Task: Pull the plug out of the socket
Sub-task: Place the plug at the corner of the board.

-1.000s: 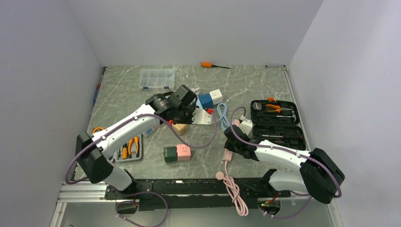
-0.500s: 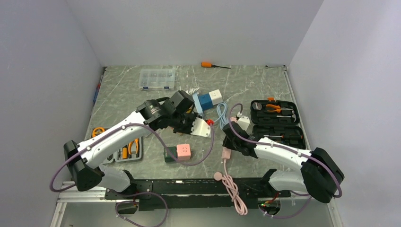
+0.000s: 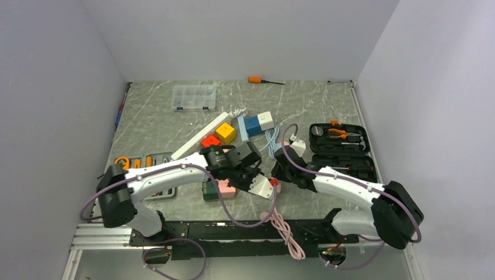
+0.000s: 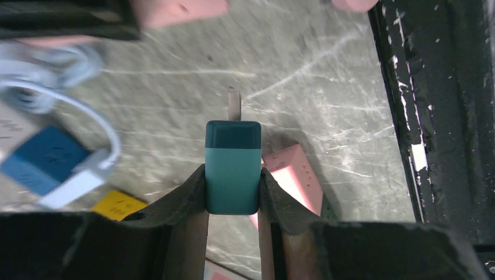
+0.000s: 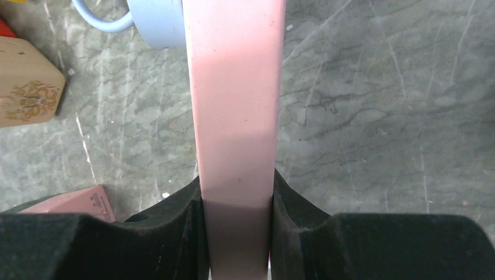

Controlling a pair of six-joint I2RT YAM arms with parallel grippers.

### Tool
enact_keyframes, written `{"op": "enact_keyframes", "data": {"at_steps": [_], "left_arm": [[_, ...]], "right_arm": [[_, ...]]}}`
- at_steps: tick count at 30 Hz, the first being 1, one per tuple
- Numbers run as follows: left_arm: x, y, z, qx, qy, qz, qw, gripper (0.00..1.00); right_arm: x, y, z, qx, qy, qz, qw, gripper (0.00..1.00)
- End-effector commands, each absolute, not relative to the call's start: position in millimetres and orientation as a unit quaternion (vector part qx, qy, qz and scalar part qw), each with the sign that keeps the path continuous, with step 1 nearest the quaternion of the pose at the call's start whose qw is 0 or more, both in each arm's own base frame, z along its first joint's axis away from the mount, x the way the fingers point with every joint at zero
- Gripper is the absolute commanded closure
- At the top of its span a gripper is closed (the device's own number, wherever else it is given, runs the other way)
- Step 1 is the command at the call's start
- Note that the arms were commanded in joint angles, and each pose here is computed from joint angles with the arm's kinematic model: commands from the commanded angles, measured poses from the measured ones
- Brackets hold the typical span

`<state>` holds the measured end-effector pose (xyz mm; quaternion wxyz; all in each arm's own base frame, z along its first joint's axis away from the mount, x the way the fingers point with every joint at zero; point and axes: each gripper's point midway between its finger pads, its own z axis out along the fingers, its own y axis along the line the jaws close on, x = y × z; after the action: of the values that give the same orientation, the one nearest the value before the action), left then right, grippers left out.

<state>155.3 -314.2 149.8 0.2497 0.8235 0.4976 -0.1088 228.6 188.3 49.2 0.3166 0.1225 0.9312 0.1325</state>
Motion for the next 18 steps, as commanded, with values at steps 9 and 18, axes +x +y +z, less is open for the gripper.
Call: {"op": "enact_keyframes", "data": {"at_steps": [9, 18], "left_arm": [[177, -329, 52, 0.781, 0.594, -0.090, 0.171, 0.83], [165, -324, 54, 0.744, 0.629, -0.157, 0.163, 0.01]], "right_arm": [[217, 180, 86, 0.120, 0.894, 0.214, 0.374, 1.00], [207, 177, 83, 0.104, 0.897, 0.221, 0.368, 1.00]]}}
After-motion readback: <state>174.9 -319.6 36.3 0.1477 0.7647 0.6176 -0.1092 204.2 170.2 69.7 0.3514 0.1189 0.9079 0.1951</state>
